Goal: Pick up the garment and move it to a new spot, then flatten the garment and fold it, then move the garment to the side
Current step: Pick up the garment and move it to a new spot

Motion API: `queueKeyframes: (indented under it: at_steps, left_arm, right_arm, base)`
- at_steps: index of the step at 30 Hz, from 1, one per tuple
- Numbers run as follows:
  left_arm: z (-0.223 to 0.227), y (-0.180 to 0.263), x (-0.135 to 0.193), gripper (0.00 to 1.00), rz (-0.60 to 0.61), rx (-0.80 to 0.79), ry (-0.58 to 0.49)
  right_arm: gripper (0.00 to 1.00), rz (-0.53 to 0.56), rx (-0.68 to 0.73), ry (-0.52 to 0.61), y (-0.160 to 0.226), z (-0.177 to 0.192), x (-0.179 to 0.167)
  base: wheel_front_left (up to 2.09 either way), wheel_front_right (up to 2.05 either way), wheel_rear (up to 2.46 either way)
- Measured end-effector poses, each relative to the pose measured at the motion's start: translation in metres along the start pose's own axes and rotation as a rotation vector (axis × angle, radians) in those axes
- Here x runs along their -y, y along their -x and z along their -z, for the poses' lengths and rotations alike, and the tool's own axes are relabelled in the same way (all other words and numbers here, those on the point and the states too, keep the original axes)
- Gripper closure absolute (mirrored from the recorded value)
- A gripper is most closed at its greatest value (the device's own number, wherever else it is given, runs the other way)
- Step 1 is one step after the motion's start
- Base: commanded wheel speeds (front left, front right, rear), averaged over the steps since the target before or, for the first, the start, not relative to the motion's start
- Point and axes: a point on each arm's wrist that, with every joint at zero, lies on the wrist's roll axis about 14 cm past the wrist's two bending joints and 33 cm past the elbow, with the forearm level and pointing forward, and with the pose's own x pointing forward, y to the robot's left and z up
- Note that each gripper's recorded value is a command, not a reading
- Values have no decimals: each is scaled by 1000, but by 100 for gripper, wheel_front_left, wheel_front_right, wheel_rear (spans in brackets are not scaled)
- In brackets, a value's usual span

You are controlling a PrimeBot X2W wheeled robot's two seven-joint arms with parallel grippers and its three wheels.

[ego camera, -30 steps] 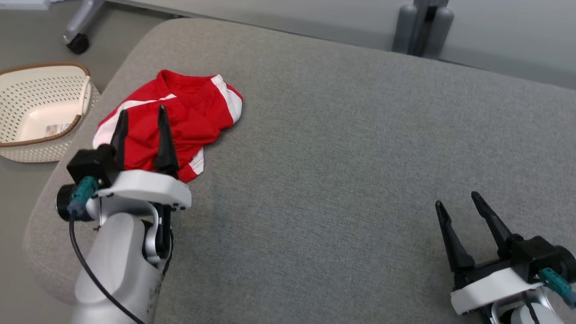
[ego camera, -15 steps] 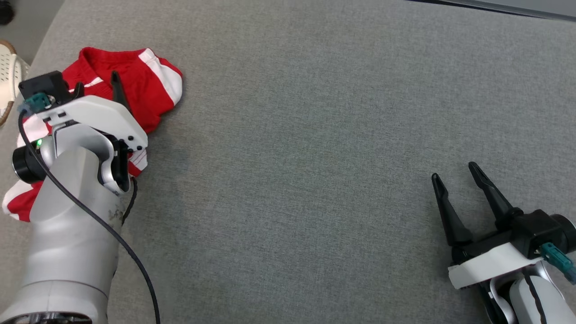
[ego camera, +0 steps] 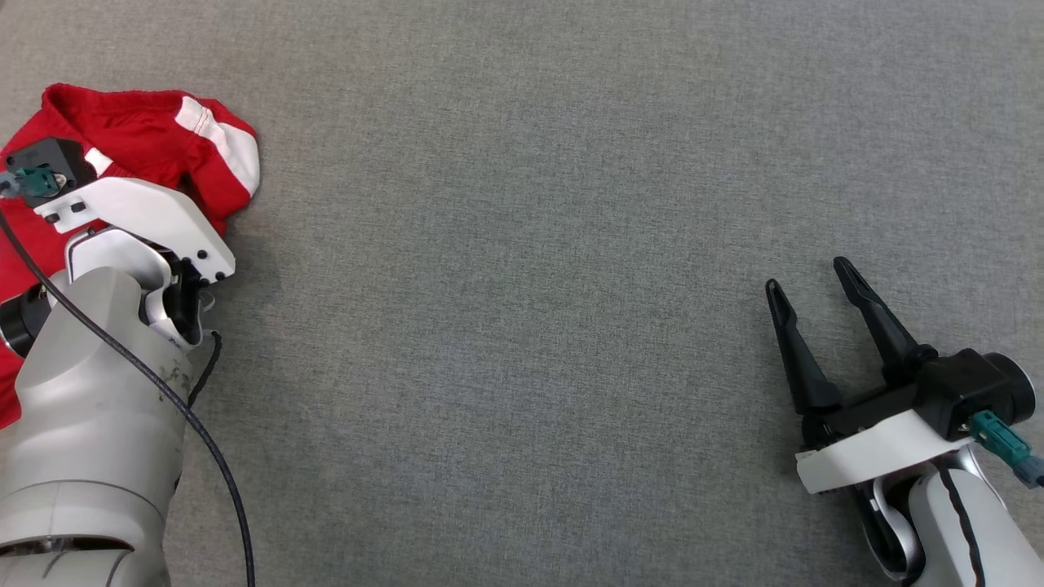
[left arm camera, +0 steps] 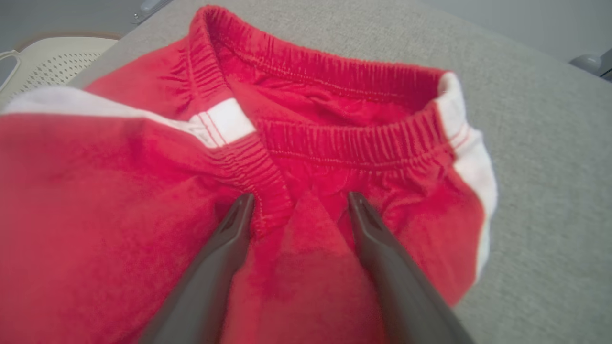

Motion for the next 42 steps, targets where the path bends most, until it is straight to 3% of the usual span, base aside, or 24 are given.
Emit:
queueKeyframes:
  at_steps: [2,6,15,22,28,33,37,42]
  left_arm:
    - [3,-2,1,100,5,-10,-10]
    - [0,-2,8,100,38,21,-16]
    - [-60,24,25,100,156,345,72]
    - [-105,77,56,100,313,533,130]
    - [-115,133,83,100,458,631,223]
    - [-118,177,115,100,590,682,230]
    - [-120,211,163,100,743,704,183]
    - [-89,246,222,100,927,644,125]
  right_arm:
    - [0,5,3,-5,0,-1,1]
    - [0,20,5,-11,3,-3,3]
    - [0,52,58,-11,16,-28,1]
    - [0,93,105,-12,44,-51,-4]
    - [0,142,158,-12,80,-72,-7]
    - [0,196,231,3,114,-94,-3]
    - [0,269,286,23,140,-109,11]
    - [0,375,327,40,175,-118,32]
  base:
    - [0,0,0]
    - [0,0,0]
    - [0,0,0]
    - [0,0,0]
    - [0,0,0]
    - [0,0,0]
    - [0,0,0]
    - [0,0,0]
